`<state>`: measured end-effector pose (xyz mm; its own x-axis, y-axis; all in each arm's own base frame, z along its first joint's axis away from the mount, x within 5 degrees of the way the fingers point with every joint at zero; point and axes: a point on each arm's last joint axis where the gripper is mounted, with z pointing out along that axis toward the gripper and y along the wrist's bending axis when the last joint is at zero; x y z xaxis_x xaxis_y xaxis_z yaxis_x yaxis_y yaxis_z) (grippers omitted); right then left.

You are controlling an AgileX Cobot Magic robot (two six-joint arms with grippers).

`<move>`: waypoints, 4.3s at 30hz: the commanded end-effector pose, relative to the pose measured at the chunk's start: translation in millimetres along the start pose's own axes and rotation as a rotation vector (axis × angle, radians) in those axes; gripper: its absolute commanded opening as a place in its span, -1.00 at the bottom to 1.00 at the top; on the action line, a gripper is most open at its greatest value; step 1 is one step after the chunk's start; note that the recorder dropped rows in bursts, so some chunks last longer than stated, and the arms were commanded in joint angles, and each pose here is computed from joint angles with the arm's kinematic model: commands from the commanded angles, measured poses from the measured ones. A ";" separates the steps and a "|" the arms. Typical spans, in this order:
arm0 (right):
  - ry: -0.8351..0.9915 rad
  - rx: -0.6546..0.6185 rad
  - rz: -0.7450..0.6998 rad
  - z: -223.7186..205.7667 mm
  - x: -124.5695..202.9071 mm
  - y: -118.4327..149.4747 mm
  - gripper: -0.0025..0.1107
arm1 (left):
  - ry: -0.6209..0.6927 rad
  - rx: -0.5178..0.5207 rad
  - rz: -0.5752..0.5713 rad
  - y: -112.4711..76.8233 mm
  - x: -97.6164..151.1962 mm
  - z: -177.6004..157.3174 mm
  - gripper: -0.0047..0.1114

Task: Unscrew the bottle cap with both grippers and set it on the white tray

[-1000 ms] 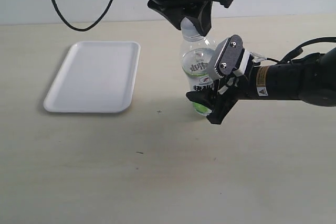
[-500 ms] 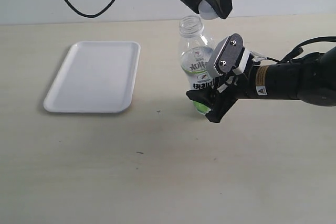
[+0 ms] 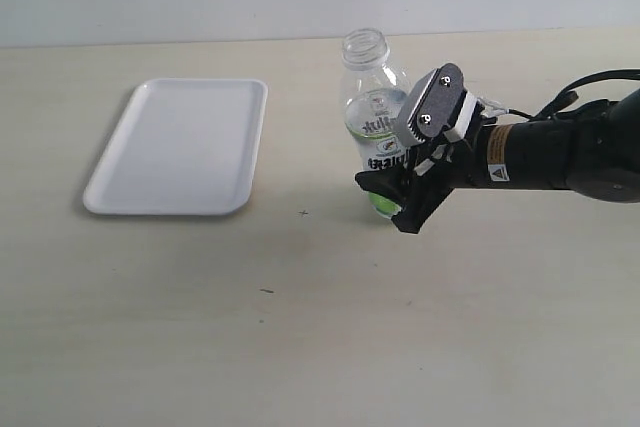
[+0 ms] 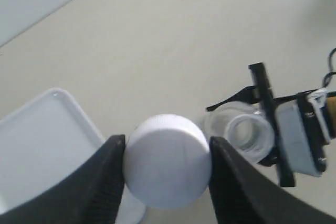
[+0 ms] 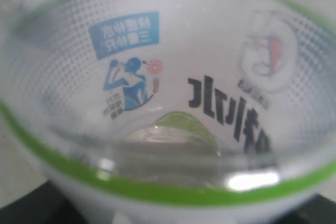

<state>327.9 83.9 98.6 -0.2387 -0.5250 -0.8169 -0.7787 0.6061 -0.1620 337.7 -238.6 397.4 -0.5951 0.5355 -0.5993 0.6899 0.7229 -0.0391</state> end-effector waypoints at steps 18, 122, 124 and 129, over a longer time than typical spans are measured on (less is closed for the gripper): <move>0.122 -0.002 0.018 1.5 16.5 1.9 -0.96 | 0.359 -0.164 -0.031 78.4 86.8 162.3 -0.92; 0.091 0.059 0.154 -1.2 20.2 3.6 0.65 | -1.185 -0.113 -0.089 -41.0 356.5 -61.8 -0.90; 0.088 0.061 0.152 -1.9 19.0 3.3 0.64 | -1.185 -0.113 -0.089 -41.0 356.5 -61.8 -0.90; 0.073 0.079 0.150 -5.6 13.0 0.9 0.64 | -1.185 -0.113 -0.089 -41.0 356.5 -61.8 -0.90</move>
<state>319.5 75.0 83.0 -0.4056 -0.4765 -0.7800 -0.6949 0.7151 -0.0756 72.9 -49.9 235.4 0.1539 -0.2078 -0.9660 0.5799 0.8106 -0.0820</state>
